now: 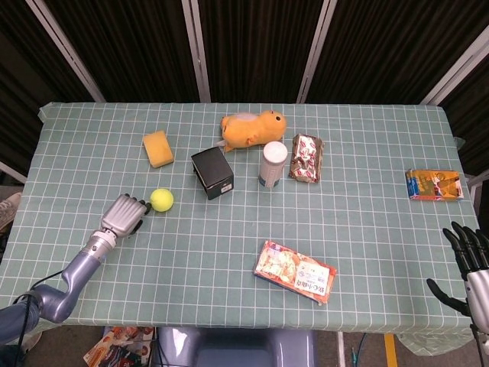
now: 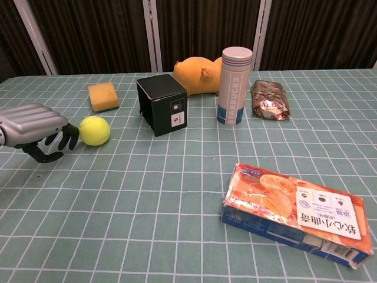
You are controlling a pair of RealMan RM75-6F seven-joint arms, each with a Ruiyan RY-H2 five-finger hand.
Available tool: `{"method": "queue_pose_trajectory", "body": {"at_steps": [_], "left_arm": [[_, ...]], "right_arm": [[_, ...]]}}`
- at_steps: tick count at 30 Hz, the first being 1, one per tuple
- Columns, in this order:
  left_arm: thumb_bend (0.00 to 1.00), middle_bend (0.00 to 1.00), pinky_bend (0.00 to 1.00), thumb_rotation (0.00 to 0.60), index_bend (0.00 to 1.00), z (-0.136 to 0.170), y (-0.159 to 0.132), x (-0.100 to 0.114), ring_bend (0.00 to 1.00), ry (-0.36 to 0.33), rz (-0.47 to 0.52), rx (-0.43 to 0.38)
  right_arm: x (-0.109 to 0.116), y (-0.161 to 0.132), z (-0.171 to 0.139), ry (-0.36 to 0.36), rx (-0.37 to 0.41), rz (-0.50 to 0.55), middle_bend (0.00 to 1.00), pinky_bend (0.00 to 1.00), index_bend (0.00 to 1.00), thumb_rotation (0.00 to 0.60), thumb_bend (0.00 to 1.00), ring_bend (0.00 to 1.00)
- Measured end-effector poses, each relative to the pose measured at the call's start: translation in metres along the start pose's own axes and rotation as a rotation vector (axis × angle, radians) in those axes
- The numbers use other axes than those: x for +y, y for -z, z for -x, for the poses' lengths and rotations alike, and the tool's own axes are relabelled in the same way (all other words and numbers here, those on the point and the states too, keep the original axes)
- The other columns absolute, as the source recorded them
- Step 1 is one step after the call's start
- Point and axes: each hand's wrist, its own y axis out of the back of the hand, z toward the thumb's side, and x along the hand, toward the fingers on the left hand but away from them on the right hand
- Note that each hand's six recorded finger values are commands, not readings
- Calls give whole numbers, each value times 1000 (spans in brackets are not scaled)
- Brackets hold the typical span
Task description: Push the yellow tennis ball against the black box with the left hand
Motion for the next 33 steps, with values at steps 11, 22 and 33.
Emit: {"method": "queue_pose_trajectory", "body": {"at_steps": [11, 22, 33], "left_arm": [[403, 420, 471, 600, 398, -15, -9, 7, 437, -10, -25, -4], [399, 390, 467, 600, 343, -24, -16, 17, 429, -44, -41, 6], [376, 382, 413, 600, 310, -37, -26, 20, 409, -66, -73, 23]], "right_arm": [[1, 0, 0, 0, 3, 6, 0, 0, 0, 600, 267, 0], [6, 4, -2, 15, -6, 12, 0, 0, 0, 600, 267, 0], [10, 14, -5, 38, -50, -10, 0, 0, 0, 600, 267, 0]]}}
